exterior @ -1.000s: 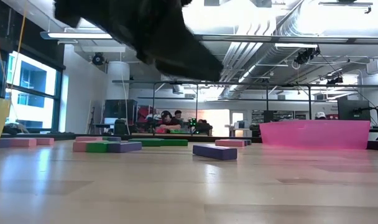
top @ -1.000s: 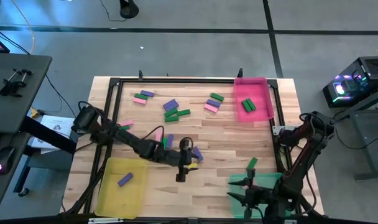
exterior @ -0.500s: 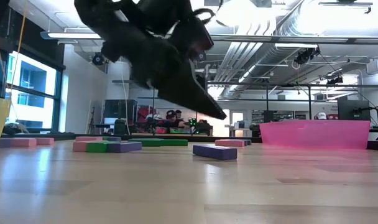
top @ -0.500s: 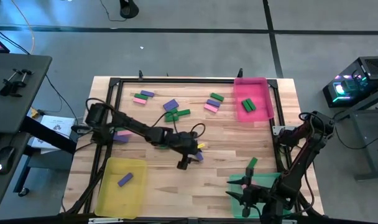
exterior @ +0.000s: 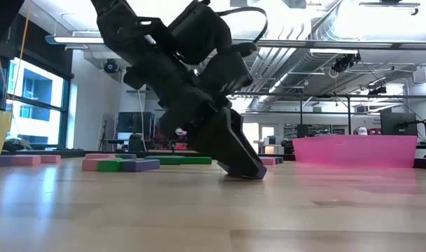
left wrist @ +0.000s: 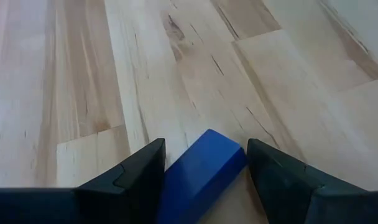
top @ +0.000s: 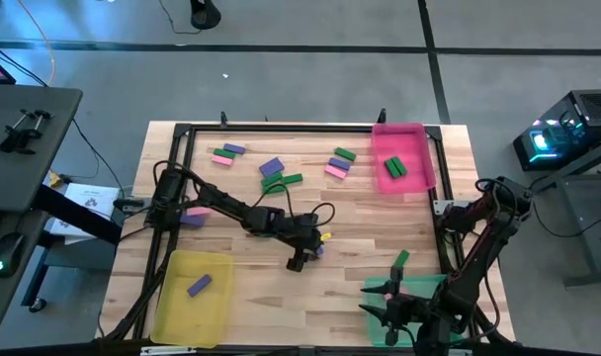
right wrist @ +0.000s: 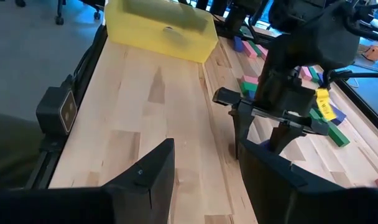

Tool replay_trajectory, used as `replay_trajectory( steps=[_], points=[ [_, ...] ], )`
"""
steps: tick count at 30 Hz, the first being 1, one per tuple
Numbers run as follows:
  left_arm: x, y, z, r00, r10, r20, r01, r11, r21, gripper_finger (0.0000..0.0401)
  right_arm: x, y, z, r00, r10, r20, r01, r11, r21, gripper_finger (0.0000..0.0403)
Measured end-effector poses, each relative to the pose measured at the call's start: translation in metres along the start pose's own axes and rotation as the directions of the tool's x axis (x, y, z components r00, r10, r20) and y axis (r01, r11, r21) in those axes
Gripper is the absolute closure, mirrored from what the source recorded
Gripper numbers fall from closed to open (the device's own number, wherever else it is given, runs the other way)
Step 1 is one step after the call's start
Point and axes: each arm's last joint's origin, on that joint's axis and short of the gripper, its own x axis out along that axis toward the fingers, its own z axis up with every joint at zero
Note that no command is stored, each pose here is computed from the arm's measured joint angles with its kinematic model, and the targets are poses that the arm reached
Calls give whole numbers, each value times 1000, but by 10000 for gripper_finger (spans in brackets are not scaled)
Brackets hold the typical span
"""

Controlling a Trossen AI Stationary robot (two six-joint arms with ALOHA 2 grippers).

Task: Sort blocks
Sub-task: Put the blue block into the yellow bin

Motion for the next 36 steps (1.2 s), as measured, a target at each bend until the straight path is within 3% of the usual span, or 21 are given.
replay_trajectory(
  steps=[6,14,17,22,28,33,36],
  points=[
    [1,-6,-4,999,-12,-48,10,999,-36,204,0,0,0,1000,0,-1,0,1000,-1,242],
    [-1,-27,-4,994,-57,-89,53,998,-38,316,0,0,0,1000,0,0,0,1000,-1,242],
    [-9,-37,0,993,-56,-102,52,998,-42,324,0,0,0,1000,0,0,0,1000,-1,242],
    [-38,-58,14,993,7,-120,-7,1000,3,324,0,0,0,1000,0,0,0,1000,-1,242],
    [-94,-91,40,994,87,-67,-88,996,0,325,0,0,0,1000,-1,0,1,1000,-2,242],
    [-143,-128,50,996,85,-11,-86,992,-94,325,0,0,0,1000,-2,1,2,1000,-2,242],
    [-162,-151,39,993,84,-78,-98,976,-193,325,0,0,0,1000,-4,3,4,1000,-2,242]
  ],
)
